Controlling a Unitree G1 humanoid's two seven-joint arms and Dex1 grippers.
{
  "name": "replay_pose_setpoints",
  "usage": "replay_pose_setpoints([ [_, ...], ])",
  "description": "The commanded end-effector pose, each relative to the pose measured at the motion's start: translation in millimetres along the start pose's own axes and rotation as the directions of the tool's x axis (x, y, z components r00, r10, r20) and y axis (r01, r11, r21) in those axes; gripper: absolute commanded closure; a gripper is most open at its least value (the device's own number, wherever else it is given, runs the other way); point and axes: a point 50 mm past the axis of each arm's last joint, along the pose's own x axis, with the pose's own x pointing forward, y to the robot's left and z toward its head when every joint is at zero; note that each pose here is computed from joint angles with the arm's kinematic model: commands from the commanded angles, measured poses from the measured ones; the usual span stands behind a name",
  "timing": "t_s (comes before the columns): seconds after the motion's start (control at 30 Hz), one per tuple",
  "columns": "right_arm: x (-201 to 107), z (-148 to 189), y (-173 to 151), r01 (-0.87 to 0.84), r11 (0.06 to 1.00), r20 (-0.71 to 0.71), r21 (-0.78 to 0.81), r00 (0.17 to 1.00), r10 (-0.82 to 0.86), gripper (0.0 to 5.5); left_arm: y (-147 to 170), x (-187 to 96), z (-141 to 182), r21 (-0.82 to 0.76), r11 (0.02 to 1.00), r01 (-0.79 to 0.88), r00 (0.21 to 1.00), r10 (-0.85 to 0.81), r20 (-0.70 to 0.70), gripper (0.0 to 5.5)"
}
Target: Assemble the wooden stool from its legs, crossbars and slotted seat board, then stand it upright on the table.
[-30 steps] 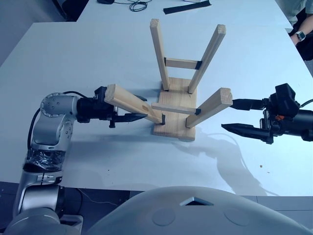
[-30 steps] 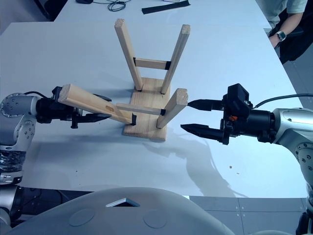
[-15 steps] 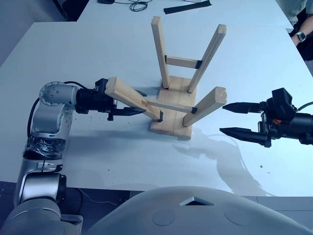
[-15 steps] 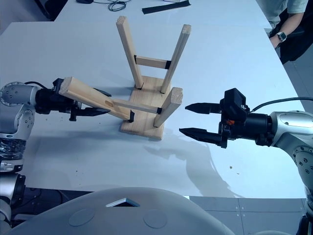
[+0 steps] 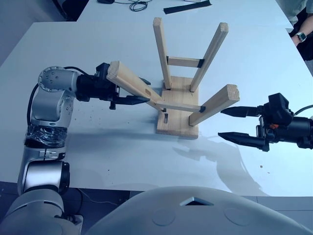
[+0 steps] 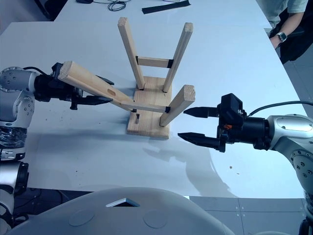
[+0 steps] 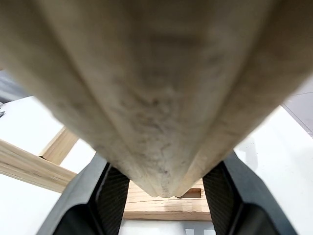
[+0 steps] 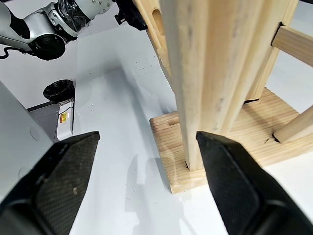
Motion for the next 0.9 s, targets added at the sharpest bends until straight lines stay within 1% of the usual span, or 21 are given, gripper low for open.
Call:
replay_pose_setpoints([
  [0.03, 1.2, 0.5, 1.3, 0.001, 1.0, -0.002, -0.016, 1.0, -0.001, 1.85, -9.3, 1.2, -5.1, -0.014, 1.0, 0.024, 1.0, -0.024, -0.007, 3.44],
  [0.2, 1.8, 0.8, 1.0, -0.002, 1.0, -0.004, -0.017, 1.0, 0.002, 1.85, -18.6, 3.1, -14.6, -0.043, 0.999, 0.026, 1.0, -0.027, -0.012, 3.44],
  [0.33, 2.0, 0.9, 1.5, -0.005, 1.0, -0.003, -0.016, 1.0, 0.005, 1.85, -25.5, 1.1, -23.8, -0.057, 0.998, 0.034, 0.998, -0.036, -0.041, 3.44],
  [0.53, 2.0, 1.4, 1.9, -0.007, 1.0, -0.002, -0.017, 1.0, 0.007, 1.85, -30.8, 2.6, -32.4, -0.062, 0.997, 0.055, 0.996, -0.059, -0.064, 3.44],
  [0.73, 4.7, -0.9, 3.7, -0.007, 1.0, -0.004, -0.017, 1.0, 0.007, 1.85, -17.3, 10.6, -29.1, -0.033, 0.999, 0.032, 0.998, -0.034, -0.047, 3.44],
  [0.9, 5.4, -1.1, 4.2, -0.008, 1.0, -0.006, -0.018, 1.0, 0.008, 1.85, -14.7, 7.7, -29.7, -0.044, 0.998, 0.043, 0.997, -0.046, -0.061, 3.44],
])
